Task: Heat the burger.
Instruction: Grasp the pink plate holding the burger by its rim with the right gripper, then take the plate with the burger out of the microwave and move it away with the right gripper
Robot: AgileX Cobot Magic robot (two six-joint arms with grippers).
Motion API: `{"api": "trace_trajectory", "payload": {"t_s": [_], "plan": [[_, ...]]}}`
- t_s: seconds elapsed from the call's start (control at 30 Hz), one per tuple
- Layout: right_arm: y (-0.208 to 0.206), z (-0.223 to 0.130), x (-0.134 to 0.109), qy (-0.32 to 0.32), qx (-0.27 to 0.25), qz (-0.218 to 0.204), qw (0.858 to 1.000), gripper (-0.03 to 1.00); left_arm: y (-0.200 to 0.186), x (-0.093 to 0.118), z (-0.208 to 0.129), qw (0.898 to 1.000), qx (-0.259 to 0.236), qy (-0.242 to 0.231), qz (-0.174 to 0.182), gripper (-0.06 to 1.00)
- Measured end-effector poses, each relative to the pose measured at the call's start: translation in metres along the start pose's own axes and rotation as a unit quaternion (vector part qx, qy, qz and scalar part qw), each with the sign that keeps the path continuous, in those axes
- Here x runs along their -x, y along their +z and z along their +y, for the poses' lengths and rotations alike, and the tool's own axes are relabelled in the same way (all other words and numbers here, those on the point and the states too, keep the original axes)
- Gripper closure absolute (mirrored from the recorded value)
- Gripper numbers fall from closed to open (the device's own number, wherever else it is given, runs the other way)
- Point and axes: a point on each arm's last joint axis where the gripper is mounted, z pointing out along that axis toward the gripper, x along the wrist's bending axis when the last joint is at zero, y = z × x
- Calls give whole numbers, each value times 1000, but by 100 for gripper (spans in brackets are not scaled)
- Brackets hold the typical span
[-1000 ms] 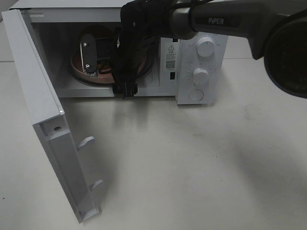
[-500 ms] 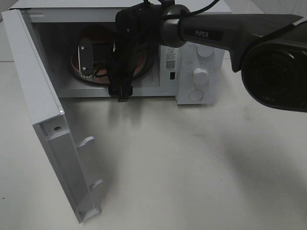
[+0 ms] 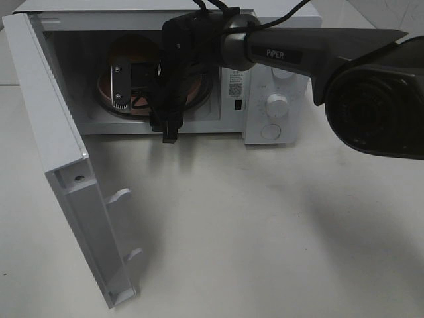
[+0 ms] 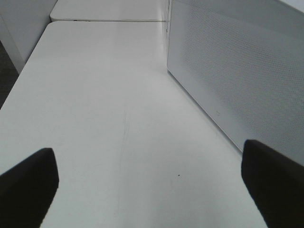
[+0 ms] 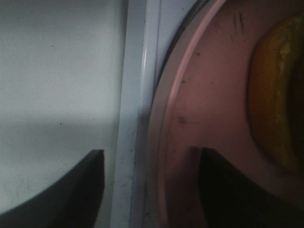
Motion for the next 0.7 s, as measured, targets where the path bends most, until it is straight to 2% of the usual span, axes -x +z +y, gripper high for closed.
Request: {"api": "trace_trajectory", "payload": {"t_s": [0.1,0.17,0.2,0.27,0.7], "plan": [[0,0,0,0,0,0,1000,48,0,0,0,1000,0,0,0,-2],[0,0,0,0,-1,2,1000,73,0,0,0,1000,0,0,0,-2],[0,0,0,0,-1,2,1000,73,0,0,0,1000,0,0,0,-2],[-1,1,1,-3,1,-3,1000,85,0,0,0,1000,0,0,0,-2],[-1,1,1,-8,-1,-3,1000,87,0,0,0,1000,0,0,0,-2]]}}
